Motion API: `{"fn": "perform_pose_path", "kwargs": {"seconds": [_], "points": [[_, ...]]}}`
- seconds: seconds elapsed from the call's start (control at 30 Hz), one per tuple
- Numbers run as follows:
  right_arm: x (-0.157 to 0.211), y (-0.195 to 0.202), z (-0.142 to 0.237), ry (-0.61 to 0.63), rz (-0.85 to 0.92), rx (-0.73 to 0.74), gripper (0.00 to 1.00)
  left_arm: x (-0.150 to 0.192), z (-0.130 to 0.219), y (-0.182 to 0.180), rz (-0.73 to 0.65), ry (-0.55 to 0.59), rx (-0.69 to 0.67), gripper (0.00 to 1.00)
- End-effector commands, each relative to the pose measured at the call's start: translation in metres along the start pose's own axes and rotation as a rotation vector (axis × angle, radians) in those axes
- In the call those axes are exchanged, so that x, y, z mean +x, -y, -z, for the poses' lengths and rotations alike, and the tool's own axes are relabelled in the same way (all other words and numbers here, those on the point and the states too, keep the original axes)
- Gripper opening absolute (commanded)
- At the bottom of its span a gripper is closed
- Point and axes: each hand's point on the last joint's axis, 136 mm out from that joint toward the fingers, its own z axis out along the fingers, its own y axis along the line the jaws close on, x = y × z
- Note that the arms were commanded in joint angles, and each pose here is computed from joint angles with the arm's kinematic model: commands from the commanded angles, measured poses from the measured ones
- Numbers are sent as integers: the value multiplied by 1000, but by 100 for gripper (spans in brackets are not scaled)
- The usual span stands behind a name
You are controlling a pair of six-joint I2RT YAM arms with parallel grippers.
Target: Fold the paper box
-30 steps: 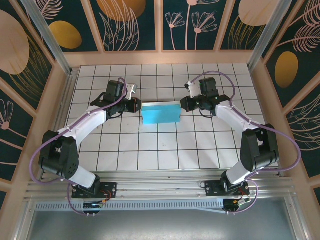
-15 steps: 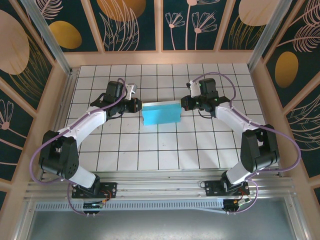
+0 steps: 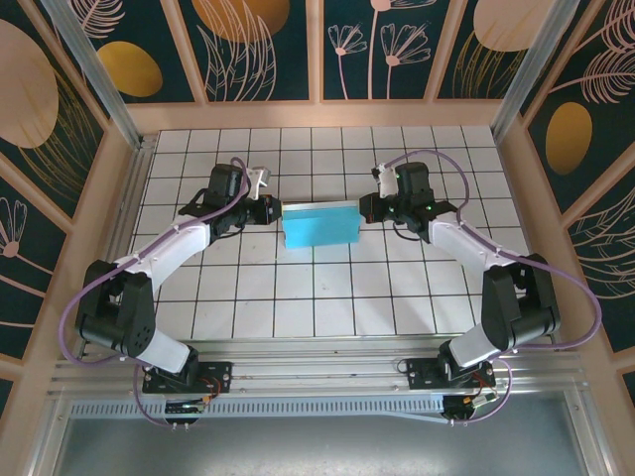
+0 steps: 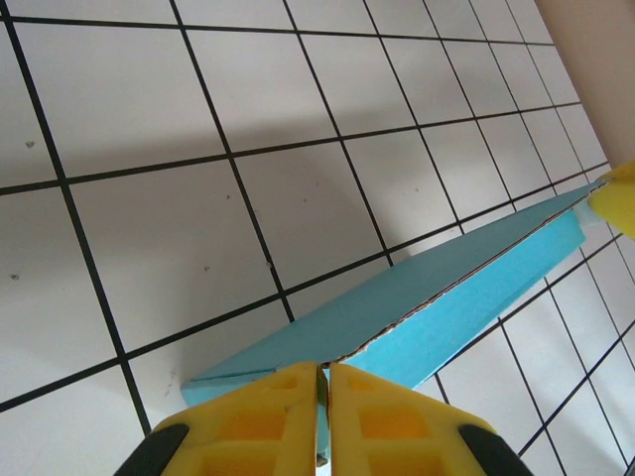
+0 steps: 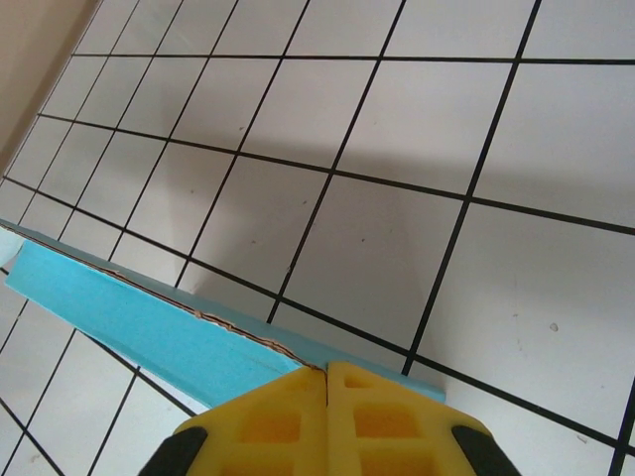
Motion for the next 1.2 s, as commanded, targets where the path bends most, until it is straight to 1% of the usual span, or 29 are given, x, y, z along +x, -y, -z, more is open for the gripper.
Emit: {"fn": "perform_pose_path", "kwargs": {"seconds": [0.0, 0.07, 0.1, 0.43, 0.63, 0.87, 0.9, 0.93, 0.97, 1.03, 1.13, 1.17], "points": [[23, -8, -2, -52, -17, -22, 6, 26, -5, 1, 48, -76, 32, 10], [27, -8, -3, -55, -18, -21, 6, 24, -4, 3, 51, -68, 41, 10], [29, -7, -3, -55, -17, -20, 6, 34, -6, -1, 65, -89, 37, 10], [43, -3, -8, -45, -19, -8, 6, 49, -9, -6, 96, -110, 41, 10], [49, -1, -10, -50, -8, 10, 6, 52, -10, -8, 105, -114, 38, 10], [54, 5, -12, -36, 10, 31, 7, 48, -9, -6, 97, -107, 38, 11], [54, 6, -12, -35, 12, 36, 7, 46, -8, -5, 94, -102, 38, 12], [53, 7, -12, -34, 13, 39, 7, 43, -5, -4, 88, -90, 36, 17], [53, 8, -12, -33, 14, 45, 7, 38, -2, -3, 81, -72, 32, 19], [52, 7, -12, -28, 19, 45, 7, 31, 5, 1, 64, -38, 28, 21], [50, 9, -12, -23, 29, 56, 7, 19, 16, 6, 48, 15, 22, 35], [50, 9, -12, -24, 32, 61, 7, 15, 19, 8, 44, 33, 22, 36]]}}
